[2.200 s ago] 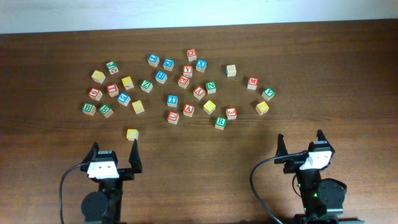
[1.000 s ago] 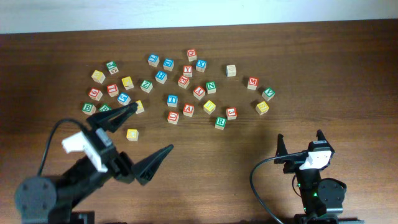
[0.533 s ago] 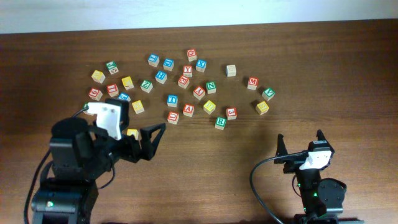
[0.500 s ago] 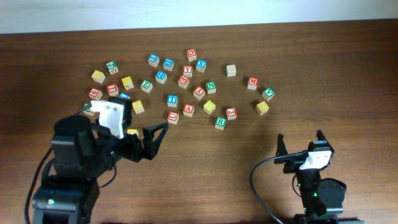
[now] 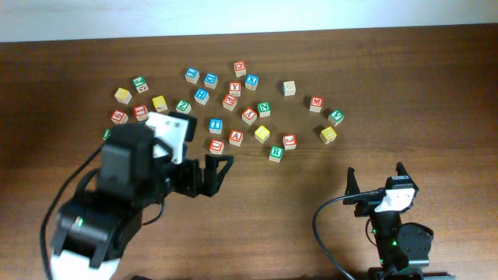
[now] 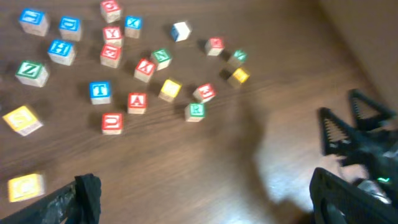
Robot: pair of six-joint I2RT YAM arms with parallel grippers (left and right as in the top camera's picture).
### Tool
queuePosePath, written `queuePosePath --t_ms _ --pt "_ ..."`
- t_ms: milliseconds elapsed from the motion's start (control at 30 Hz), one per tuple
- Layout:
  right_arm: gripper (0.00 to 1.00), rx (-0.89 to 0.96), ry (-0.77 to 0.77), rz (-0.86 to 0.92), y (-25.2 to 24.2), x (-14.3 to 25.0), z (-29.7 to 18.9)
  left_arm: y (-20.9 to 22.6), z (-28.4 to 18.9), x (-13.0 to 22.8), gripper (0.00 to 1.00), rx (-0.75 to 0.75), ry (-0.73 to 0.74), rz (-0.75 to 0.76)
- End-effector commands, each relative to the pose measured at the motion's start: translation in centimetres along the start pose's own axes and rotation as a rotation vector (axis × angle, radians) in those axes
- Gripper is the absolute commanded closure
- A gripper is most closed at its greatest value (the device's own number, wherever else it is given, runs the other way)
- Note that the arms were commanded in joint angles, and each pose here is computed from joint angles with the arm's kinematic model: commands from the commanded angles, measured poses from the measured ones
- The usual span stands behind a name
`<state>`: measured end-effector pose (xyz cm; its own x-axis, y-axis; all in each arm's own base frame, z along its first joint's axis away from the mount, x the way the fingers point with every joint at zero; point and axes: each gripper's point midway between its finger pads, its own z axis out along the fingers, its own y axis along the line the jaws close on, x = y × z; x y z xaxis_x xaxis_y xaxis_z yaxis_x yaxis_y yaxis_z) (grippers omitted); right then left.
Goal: Spell out ICRA
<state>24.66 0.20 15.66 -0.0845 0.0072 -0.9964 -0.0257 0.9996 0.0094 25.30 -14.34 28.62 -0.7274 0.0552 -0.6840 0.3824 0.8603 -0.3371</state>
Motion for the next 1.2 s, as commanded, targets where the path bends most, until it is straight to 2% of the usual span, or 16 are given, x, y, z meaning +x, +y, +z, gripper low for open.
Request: queuePosePath --t_ms 0,233,333,433,533,600,700,900,1167 --pt "0.01 0.014 0.004 0.011 -0.3 0.3 0.0 1.4 2.7 -0.3 0.01 -0.225 0.121 0.031" --pt "0.02 0.015 0.004 0.011 -0.3 0.3 0.0 1.3 10.9 3.9 0.01 -0.236 0.405 0.058" --pt "0.02 0.014 0.004 0.011 -0.3 0.3 0.0 1.9 12.7 4.7 0.01 -0.248 0.446 0.051" --pt "0.02 0.014 0.004 0.011 -0.3 0.3 0.0 1.7 13.7 5.1 0.01 -0.243 0.46 -0.016" --pt "0.02 0.015 0.004 0.011 -0.3 0.3 0.0 1.8 14.1 5.3 0.01 -0.274 0.455 -0.131" --pt "0.02 0.014 0.004 0.011 -0.3 0.3 0.0 1.8 14.2 5.2 0.01 -0.278 0.447 -0.155" --pt "0.02 0.014 0.004 0.011 -0.3 0.3 0.0 1.9 14.5 4.6 0.01 -0.283 0.418 -0.149" --pt "0.02 0.014 0.004 0.011 -0.3 0.3 0.0 2.8 15.9 0.6 0.01 -0.33 0.233 -0.117" --pt "0.02 0.015 0.004 0.011 -0.3 0.3 0.0 5.1 16.0 -0.3 0.01 -0.455 0.181 -0.096"
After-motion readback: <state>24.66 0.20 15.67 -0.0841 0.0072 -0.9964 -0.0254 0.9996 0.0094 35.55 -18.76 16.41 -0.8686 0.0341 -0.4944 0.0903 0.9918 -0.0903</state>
